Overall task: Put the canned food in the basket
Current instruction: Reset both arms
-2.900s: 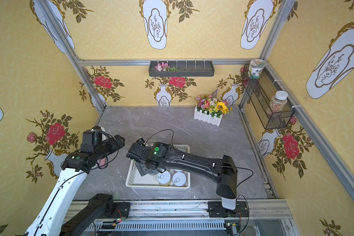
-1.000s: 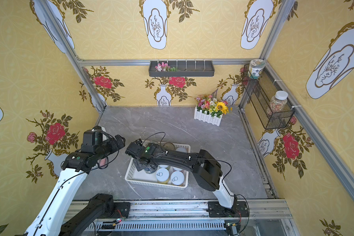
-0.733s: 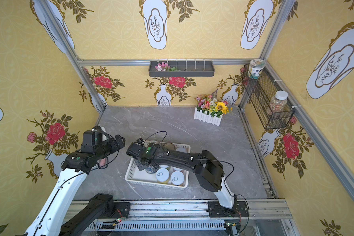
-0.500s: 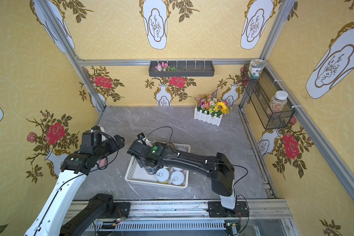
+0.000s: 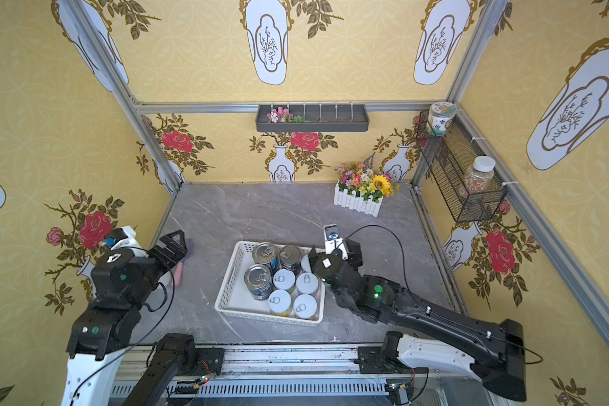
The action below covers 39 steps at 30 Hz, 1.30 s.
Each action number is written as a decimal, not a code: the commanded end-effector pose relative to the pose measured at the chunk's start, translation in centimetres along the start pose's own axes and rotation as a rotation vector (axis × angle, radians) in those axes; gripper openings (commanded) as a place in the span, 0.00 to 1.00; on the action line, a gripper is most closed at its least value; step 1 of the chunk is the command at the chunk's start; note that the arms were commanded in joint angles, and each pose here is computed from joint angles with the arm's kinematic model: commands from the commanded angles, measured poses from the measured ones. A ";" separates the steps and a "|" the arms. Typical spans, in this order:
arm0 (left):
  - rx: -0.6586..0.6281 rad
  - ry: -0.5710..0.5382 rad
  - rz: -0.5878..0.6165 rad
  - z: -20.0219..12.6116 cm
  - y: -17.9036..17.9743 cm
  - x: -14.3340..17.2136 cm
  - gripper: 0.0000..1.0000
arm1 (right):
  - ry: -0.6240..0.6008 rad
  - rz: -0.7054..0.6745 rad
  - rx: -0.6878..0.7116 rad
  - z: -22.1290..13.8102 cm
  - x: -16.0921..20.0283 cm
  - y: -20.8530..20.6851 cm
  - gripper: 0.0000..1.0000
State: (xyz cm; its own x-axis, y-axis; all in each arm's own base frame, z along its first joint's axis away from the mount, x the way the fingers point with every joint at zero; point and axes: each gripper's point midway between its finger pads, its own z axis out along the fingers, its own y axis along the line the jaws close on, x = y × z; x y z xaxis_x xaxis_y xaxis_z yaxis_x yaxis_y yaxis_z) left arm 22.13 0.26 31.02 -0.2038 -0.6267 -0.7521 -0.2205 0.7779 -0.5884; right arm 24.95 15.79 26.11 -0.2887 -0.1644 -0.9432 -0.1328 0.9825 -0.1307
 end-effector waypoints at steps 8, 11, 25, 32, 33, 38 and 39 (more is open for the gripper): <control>-0.068 -0.069 -0.021 6.7 4.4 4.0 1.00 | -0.221 0.037 0.231 0.6 2.0 -8.9 0.97; -0.244 -0.100 0.008 8.6 9.5 6.6 1.00 | -0.184 0.028 0.262 2.7 4.3 -9.5 0.97; 0.042 -0.365 0.507 9.3 8.2 9.8 1.00 | 0.104 0.008 0.525 12.4 14.5 -15.6 0.97; 0.030 -0.382 0.441 10.4 9.8 8.9 1.00 | 0.166 0.144 0.458 14.1 16.3 -17.8 0.97; 0.026 -0.350 0.457 11.5 9.7 9.2 1.00 | 0.167 0.150 0.445 14.4 16.3 -17.8 0.97; 0.020 -0.203 0.508 15.6 9.7 10.9 1.00 | 0.170 0.153 0.435 14.4 16.3 -17.7 0.97; 0.013 -0.180 0.504 15.6 9.9 11.2 1.00 | 0.163 0.154 0.415 14.4 16.4 -17.5 0.97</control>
State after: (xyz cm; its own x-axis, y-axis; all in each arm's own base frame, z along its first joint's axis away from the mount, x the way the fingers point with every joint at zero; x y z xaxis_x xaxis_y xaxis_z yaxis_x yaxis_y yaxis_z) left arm 32.20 2.12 11.05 -0.1473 -0.1611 -0.9759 -0.1633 0.9771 -0.1367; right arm 35.98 -3.43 8.48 -0.4397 -0.0118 -0.8981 0.3323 0.9268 -0.1748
